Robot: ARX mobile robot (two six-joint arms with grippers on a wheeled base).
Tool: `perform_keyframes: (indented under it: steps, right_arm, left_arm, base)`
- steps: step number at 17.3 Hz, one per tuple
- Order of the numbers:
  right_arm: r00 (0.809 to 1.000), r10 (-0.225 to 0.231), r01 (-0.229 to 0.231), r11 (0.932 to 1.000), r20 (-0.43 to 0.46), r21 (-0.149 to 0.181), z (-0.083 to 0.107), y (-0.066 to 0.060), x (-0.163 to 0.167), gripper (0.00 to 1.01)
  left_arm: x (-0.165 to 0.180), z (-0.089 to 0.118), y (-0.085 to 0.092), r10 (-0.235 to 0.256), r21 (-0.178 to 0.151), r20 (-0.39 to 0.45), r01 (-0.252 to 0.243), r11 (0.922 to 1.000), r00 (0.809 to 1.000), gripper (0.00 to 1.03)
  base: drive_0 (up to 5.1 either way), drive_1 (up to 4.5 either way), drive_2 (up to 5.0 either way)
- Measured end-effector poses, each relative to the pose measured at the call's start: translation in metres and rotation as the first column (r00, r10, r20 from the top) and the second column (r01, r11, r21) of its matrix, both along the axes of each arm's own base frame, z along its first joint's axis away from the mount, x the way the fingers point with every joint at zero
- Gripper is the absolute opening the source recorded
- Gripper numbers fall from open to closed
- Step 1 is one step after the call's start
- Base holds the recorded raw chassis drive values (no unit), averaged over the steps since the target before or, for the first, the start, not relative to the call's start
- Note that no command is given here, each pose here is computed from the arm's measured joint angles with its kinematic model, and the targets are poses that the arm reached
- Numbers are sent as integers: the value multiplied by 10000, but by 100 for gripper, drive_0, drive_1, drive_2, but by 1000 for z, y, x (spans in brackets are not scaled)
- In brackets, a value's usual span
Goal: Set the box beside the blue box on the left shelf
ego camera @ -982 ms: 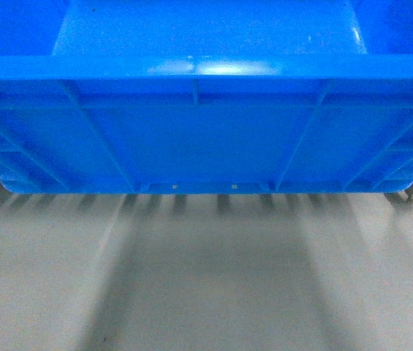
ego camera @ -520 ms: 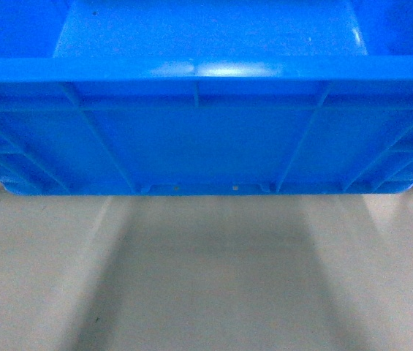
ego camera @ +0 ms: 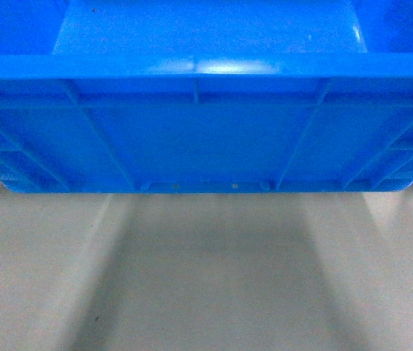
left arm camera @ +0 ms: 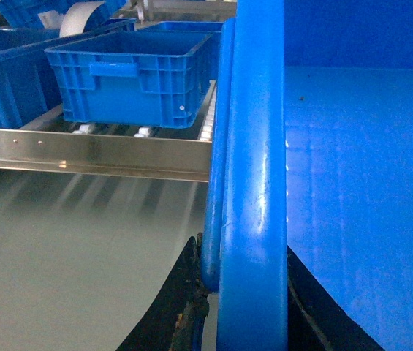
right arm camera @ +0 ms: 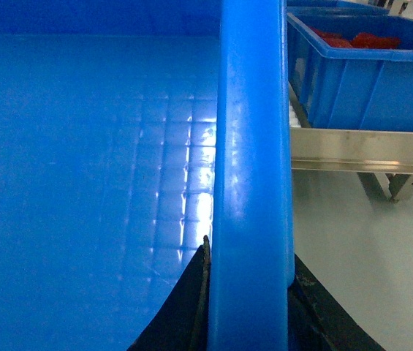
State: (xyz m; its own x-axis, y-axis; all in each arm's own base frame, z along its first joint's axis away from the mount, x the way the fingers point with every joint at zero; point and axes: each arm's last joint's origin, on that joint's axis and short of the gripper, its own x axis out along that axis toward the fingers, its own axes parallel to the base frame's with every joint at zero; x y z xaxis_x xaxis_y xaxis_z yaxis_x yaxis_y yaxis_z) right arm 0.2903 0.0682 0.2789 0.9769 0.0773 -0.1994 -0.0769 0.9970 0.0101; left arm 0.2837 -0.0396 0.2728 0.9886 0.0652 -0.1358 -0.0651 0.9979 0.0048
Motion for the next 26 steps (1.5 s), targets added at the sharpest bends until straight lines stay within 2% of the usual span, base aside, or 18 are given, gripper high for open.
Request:
perform_keyframes:
  steps: [3, 26]
  right_arm:
    - [10000, 0, 0, 10000, 4, 1, 0, 0, 0, 20]
    - [10000, -1, 1, 10000, 33, 12, 1, 0, 0, 20]
  left_arm:
    - [0, 0, 0, 0, -1, 4, 0, 10000, 10000, 18]
    - [-1, 1, 0, 0, -7, 41, 0, 10000, 10000, 18]
  base:
    - [0, 0, 0]
    - [10, 432, -413]
